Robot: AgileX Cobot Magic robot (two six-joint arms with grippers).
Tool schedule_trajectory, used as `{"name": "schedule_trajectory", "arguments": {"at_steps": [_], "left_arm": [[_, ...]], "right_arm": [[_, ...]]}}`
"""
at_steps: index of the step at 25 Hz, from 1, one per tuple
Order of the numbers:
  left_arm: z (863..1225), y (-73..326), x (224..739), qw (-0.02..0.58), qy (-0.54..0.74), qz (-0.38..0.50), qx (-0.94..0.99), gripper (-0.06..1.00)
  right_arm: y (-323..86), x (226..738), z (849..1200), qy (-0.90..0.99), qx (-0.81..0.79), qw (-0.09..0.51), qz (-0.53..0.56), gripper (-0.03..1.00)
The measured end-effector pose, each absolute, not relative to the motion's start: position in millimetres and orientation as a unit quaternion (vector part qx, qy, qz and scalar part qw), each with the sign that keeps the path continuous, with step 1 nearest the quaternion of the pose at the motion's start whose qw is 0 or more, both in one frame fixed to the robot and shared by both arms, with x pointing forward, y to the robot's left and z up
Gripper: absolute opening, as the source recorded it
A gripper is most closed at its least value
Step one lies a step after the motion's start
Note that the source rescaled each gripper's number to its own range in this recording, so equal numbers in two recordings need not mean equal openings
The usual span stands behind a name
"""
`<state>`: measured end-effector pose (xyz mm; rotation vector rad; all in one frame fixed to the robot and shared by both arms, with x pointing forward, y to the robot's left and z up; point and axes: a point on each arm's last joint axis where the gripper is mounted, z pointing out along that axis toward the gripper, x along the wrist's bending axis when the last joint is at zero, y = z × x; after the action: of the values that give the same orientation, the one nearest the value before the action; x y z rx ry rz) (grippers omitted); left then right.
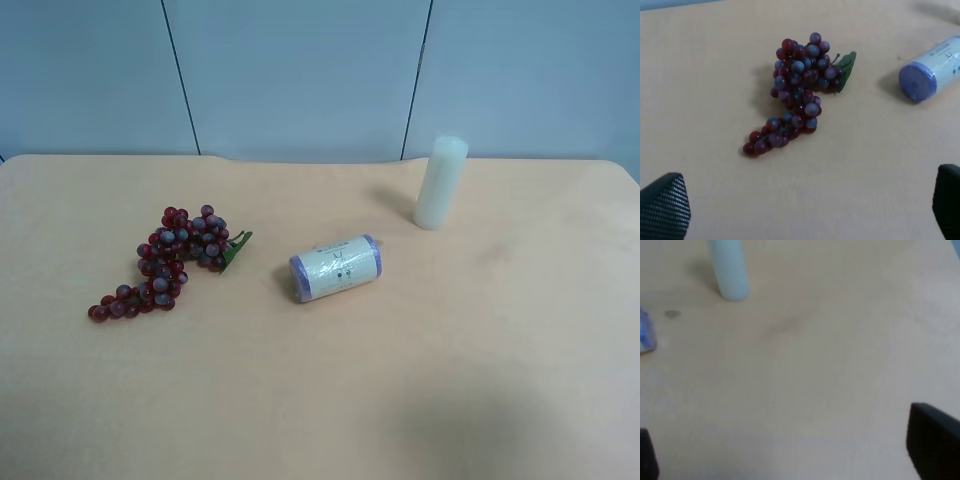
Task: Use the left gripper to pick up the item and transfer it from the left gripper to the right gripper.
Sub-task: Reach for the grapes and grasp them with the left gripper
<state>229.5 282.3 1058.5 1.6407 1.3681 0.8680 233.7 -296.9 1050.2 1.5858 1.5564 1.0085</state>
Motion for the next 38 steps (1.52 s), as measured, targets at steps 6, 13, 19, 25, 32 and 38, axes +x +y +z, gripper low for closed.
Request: {"name": "schedule_trajectory", "arguments": {"at_steps": [6, 13, 19, 25, 32, 38], "left_arm": [[1058, 282, 230, 0.406, 0.542, 0.344, 0.65, 1.0], [1059, 282, 230, 0.406, 0.542, 0.345, 0.65, 1.0], [1059, 282, 230, 0.409, 0.541, 0.347, 0.648, 1.0], [1061, 283, 245, 0.386, 0.559, 0.317, 0.662, 1.0], [1076, 287, 312, 0.328, 0.58, 0.256, 0.7, 1.0], [1065, 289, 376, 0.303, 0.575, 0.225, 0.726, 1.0]], "right_arm": [[-297, 234, 1050, 0.599, 0.61, 0.344, 0.388, 1.0], [-297, 234, 1050, 0.599, 0.61, 0.344, 0.388, 1.0], [-297, 234, 1050, 0.599, 0.61, 0.344, 0.388, 1.0], [-297, 234, 1050, 0.599, 0.61, 0.344, 0.388, 1.0], [-297, 234, 1050, 0.599, 0.61, 0.344, 0.388, 1.0], [-297, 234, 1050, 0.599, 0.61, 0.344, 0.388, 1.0]]}}
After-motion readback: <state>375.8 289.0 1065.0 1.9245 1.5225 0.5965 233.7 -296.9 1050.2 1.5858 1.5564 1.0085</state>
